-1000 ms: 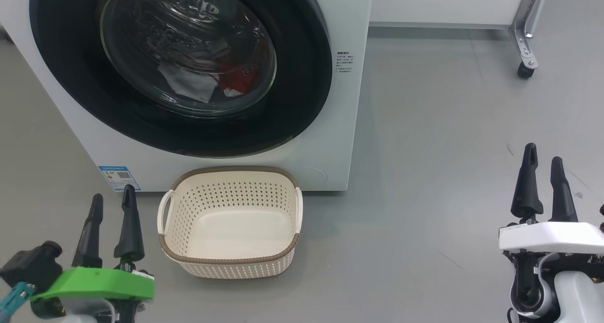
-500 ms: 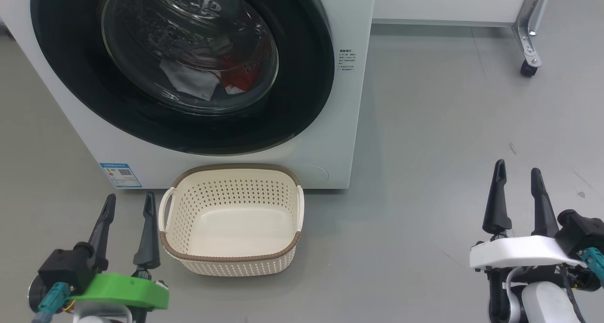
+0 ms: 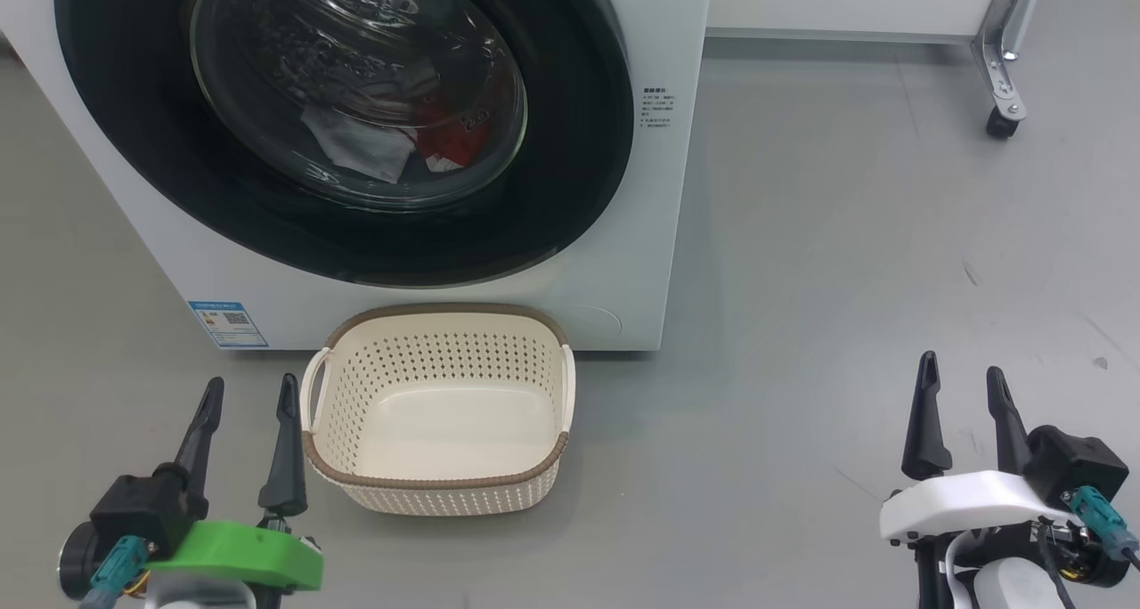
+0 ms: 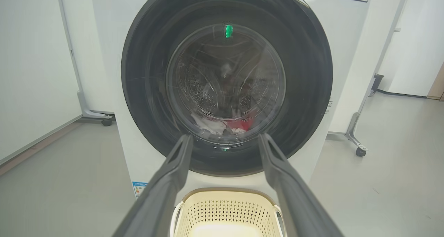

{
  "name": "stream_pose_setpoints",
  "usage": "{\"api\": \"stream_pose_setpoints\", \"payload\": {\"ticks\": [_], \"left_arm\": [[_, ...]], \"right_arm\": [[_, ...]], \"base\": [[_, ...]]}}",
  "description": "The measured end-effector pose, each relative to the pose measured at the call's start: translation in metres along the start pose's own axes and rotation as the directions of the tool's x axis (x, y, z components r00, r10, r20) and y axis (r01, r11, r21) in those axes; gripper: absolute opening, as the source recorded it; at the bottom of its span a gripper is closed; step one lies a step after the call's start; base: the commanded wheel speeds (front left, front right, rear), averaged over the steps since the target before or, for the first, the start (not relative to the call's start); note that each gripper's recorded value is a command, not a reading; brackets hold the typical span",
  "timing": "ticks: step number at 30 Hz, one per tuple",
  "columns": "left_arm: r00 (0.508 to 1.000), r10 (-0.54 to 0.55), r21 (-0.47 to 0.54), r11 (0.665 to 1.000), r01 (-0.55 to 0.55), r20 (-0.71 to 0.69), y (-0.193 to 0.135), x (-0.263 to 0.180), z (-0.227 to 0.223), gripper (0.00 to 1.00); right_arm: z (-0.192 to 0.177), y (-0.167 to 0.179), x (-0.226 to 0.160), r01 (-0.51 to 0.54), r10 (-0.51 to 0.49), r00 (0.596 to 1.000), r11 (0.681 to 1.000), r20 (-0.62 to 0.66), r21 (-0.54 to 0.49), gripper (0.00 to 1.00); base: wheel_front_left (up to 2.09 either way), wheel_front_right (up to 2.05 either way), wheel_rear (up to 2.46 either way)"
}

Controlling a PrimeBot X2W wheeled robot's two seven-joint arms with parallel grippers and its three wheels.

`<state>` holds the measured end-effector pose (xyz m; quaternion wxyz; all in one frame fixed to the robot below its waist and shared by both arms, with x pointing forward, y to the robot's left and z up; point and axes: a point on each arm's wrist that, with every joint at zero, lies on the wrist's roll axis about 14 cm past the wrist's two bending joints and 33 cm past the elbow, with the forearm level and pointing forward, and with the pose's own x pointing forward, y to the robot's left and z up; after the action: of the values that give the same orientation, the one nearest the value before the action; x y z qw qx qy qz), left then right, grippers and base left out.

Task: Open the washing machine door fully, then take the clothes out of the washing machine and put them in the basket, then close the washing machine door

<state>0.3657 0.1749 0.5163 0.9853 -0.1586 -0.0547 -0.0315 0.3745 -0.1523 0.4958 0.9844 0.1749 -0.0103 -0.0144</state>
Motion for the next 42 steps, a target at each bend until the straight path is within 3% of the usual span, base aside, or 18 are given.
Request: {"api": "stream_pose_setpoints", "payload": {"ticks": [11,20,26,42], "left_arm": [[0.999,0.024,0.015,1.0,-0.023,-0.029,0.006,-0.002,-0.009,1.0],[0.999,0.035,0.016,0.999,-0.034,-0.04,0.009,-0.002,-0.014,1.0],[0.998,0.039,0.022,0.999,-0.038,-0.048,0.01,-0.002,-0.016,1.0],[0.993,0.066,0.026,0.998,-0.063,-0.102,0.017,-0.008,-0.033,1.0]], "right_arm": [[-0.014,-0.024,-0.001,0.055,-0.056,0.996,0.998,-0.076,-0.01,1.0],[-0.024,-0.028,-0.003,0.04,-0.043,0.99,0.999,-0.135,-0.026,1.0],[-0.028,-0.039,-0.004,-0.001,-0.026,0.984,0.989,-0.175,-0.15,1.0],[-0.028,-0.035,-0.003,-0.007,-0.018,0.985,0.989,-0.172,-0.145,1.0]], "base": [[0.0,0.0,0.0],[0.0,0.0,0.0],[0.0,0.0,0.0],[0.0,0.0,0.0]]}}
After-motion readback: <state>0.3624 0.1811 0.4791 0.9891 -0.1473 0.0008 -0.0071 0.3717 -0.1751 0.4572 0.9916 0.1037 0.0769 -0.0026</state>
